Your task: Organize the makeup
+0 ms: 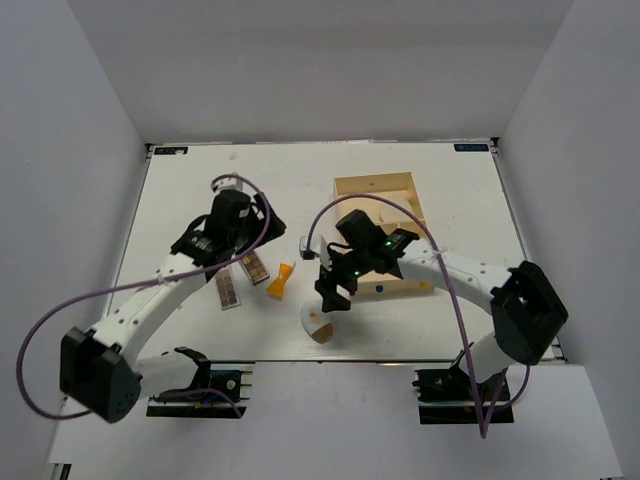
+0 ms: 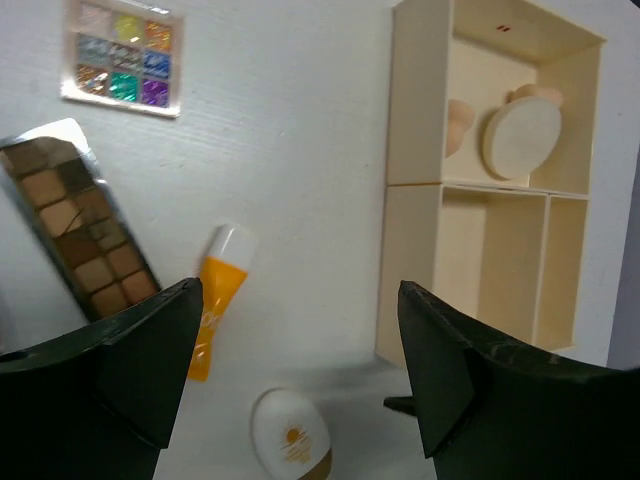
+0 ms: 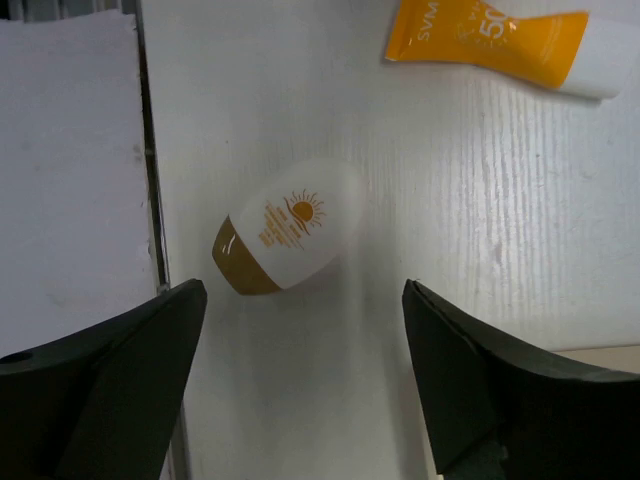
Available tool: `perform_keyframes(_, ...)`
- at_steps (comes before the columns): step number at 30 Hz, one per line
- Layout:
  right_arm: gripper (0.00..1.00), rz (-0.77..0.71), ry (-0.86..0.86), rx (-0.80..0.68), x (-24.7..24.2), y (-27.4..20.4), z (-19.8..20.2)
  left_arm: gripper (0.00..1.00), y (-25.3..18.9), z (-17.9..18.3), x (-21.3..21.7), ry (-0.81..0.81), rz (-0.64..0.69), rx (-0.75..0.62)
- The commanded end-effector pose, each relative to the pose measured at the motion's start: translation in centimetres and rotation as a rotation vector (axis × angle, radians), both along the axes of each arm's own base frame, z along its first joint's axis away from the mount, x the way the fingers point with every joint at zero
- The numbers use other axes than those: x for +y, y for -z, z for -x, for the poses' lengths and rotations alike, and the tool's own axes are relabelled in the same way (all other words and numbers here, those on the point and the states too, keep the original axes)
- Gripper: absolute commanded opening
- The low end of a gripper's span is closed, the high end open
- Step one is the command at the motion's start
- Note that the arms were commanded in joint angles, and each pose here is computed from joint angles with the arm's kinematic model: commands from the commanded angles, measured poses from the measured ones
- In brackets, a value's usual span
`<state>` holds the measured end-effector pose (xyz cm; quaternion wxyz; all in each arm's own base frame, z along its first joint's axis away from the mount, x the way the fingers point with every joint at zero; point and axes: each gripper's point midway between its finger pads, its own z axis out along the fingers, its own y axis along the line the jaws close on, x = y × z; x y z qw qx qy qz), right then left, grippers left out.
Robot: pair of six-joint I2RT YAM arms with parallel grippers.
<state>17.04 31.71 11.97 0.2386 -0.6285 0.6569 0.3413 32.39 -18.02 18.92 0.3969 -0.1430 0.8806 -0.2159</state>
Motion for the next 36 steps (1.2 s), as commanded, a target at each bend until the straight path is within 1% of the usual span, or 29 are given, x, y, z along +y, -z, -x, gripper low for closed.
perform_keyframes(1,0.85,0.02,0.182,0.071,2.4,-0.7,-1.1,0.89,-2.1,2.5,3.6,-0.122,0.001,-0.057)
perform_keyframes(2,0.89,0.042,0.214,0.064,2.8,-0.1,-1.0,0.9,-1.6,3.0,4.5,-0.153,-0.017,-0.055)
perform_keyframes(3,0.89,0.045,0.277,0.092,3.2,-0.2,-1.0,0.91,-1.6,3.8,5.3,-0.174,-0.024,-0.05)
perform_keyframes(5,0.89,0.048,0.309,0.085,4.0,0.0,-0.6,0.91,-2.6,4.8,6.8,-0.219,-0.03,-0.084)
perform_keyframes(6,0.89,0.059,0.347,0.072,4.0,0.3,-0.9,0.91,-2.4,5.5,7.4,-0.237,-0.038,-0.07)
perform_keyframes(7,0.89,0.076,0.369,0.081,4.3,0.7,-0.4,0.91,-2.9,6.0,8.0,-0.256,-0.03,-0.086)
perform_keyframes(8,0.89,0.089,0.378,0.074,4.3,1.1,-0.3,0.91,-2.9,6.4,8.2,-0.265,-0.025,-0.086)
perform_keyframes(9,0.89,0.112,0.414,0.112,4.3,1.8,0.1,0.91,-2.6,6.9,8.5,-0.272,-0.028,-0.07)
perform_keyframes(11,0.89,0.155,0.464,0.094,4.2,2.7,0.0,0.91,-2.8,7.7,9.0,-0.293,-0.004,-0.073)
perform_keyframes(12,0.89,0.174,0.457,0.095,4.6,3.1,0.9,0.91,-2.1,8.2,9.2,-0.299,-0.005,-0.054)
perform_keyframes(13,0.89,0.21,0.488,0.107,4.7,4.1,1.0,0.91,-2.0,8.5,9.2,-0.301,0.004,-0.053)
perform_keyframes(14,0.89,0.238,0.524,0.085,4.7,4.2,0.5,0.91,-2.1,8.9,9.3,-0.306,0.022,-0.057)
perform_keyframes(16,0.89,0.298,0.537,0.092,5.0,5.7,1.2,0.91,-1.5,9.4,9.5,-0.308,0.025,-0.045)
perform_keyframes(18,0.89,0.32,0.585,0.088,5.0,6.1,1.1,0.91,-1.5,9.9,9.7,-0.31,0.026,-0.043)
perform_keyframes(22,0.89,0.351,0.567,0.078,5.2,7.4,2.0,0.91,-1.3,10.2,9.8,-0.306,0.022,-0.036)
perform_keyframes(30,0.89,0.436,0.564,0.082,5.0,9.9,2.4,0.91,-0.8,10.5,9.6,-0.303,0.051,-0.037)
perform_keyframes(34,0.83,0.462,0.553,0.074,4.7,10.5,2.7,0.91,-0.1,10.8,9.5,-0.294,0.052,-0.023)
perform_keyframes(36,0.74,0.471,0.544,0.074,4.5,10.7,2.8,0.91,0.3,10.9,9.5,-0.293,0.05,-0.016)
